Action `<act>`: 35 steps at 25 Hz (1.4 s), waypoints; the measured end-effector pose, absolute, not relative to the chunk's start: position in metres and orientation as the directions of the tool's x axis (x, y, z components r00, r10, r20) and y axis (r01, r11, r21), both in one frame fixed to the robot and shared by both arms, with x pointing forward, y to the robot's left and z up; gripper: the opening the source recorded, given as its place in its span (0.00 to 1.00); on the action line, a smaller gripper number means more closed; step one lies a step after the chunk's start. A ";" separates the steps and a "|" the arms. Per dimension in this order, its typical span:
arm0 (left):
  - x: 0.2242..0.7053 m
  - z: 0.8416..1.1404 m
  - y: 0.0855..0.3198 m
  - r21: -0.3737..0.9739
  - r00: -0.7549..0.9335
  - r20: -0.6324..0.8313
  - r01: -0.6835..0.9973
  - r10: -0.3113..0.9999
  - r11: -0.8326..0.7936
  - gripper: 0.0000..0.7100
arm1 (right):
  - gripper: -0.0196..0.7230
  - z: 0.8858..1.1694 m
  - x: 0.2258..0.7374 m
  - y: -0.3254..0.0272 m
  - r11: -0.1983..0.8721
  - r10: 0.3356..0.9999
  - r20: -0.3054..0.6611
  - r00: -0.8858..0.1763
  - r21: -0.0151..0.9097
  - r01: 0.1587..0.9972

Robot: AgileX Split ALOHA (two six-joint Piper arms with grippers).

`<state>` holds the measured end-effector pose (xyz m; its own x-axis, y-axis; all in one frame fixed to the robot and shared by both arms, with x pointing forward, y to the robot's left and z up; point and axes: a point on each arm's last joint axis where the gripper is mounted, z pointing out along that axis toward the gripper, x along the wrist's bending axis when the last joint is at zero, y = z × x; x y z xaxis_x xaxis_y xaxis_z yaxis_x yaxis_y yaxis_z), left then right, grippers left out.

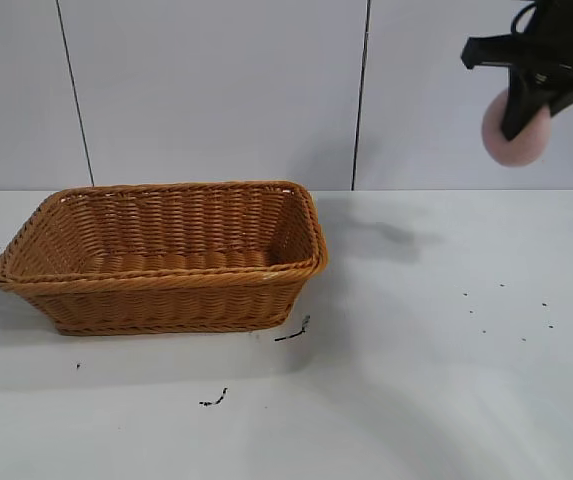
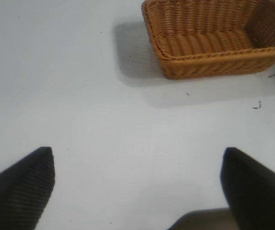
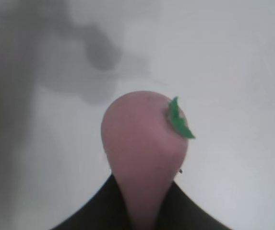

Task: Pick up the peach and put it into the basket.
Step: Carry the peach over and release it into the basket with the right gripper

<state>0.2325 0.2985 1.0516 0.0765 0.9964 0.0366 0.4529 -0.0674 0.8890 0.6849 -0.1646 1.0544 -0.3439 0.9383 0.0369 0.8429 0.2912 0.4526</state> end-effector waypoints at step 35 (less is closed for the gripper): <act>0.232 1.052 0.298 0.889 0.076 0.037 0.453 0.996 -0.067 0.97 | 0.95 0.953 0.661 0.003 0.591 0.749 0.023 -0.662 0.429 0.683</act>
